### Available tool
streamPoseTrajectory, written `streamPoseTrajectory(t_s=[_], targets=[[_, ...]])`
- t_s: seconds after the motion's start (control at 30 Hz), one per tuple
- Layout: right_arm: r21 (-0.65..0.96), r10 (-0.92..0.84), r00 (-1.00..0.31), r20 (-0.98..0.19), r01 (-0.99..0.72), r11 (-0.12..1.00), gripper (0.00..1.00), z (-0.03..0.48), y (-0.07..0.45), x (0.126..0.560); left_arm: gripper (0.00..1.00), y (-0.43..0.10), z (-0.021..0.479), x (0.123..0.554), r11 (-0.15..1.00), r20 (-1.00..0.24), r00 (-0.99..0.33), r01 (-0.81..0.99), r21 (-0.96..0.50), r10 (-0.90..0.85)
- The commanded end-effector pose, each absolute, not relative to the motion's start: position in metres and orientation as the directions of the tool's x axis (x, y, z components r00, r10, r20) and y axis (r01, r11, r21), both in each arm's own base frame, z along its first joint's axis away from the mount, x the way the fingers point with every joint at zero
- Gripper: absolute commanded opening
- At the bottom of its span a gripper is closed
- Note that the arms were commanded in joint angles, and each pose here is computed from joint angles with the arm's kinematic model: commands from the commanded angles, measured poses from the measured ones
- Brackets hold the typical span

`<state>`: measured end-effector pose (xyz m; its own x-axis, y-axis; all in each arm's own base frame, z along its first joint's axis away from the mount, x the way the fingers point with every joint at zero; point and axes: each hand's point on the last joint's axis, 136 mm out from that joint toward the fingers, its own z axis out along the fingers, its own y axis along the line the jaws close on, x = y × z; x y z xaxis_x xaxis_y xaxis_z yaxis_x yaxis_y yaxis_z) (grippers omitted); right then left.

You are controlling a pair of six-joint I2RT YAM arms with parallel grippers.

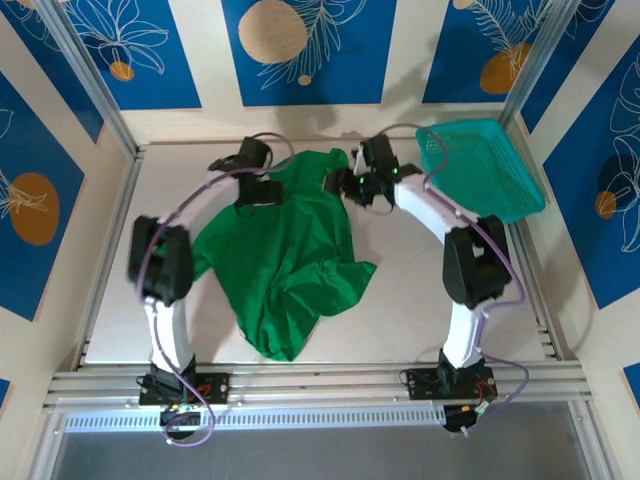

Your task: Fold the inside-out t-shirt

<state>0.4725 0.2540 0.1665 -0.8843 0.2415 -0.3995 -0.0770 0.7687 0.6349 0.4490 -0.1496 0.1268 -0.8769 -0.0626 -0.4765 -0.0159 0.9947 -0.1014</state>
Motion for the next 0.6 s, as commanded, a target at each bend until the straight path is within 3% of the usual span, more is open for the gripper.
streamPoseTrajectory(t_s=[0.0,0.13,0.27,0.4,0.57], targets=[[0.696,0.202,-0.890,-0.408,-0.160,0.700,0.55,0.154,0.278,0.521,0.76,-0.094,0.098,0.407,0.968,-0.443,-0.864,-0.246,-0.038,-0.237],[0.716,0.206,-0.881,-0.426,-0.189,0.672,0.54,0.142,0.298,0.573,0.75,-0.055,0.069,0.374,0.947,-0.354,-0.882,-0.321,-0.032,-0.311],[0.727,0.250,-0.888,-0.385,-0.125,0.675,0.53,0.105,0.300,0.603,0.75,-0.027,0.048,0.376,0.930,-0.328,-0.877,-0.368,-0.006,-0.350],[0.654,0.349,-0.873,-0.339,0.048,0.755,0.51,0.067,0.266,0.615,0.73,-0.010,0.033,0.391,0.915,-0.312,-0.873,-0.403,0.023,-0.376],[0.562,0.447,-0.839,-0.310,0.217,0.798,0.51,0.046,0.208,0.602,0.71,-0.007,0.006,0.407,0.917,-0.177,-0.907,-0.397,0.046,-0.383]])
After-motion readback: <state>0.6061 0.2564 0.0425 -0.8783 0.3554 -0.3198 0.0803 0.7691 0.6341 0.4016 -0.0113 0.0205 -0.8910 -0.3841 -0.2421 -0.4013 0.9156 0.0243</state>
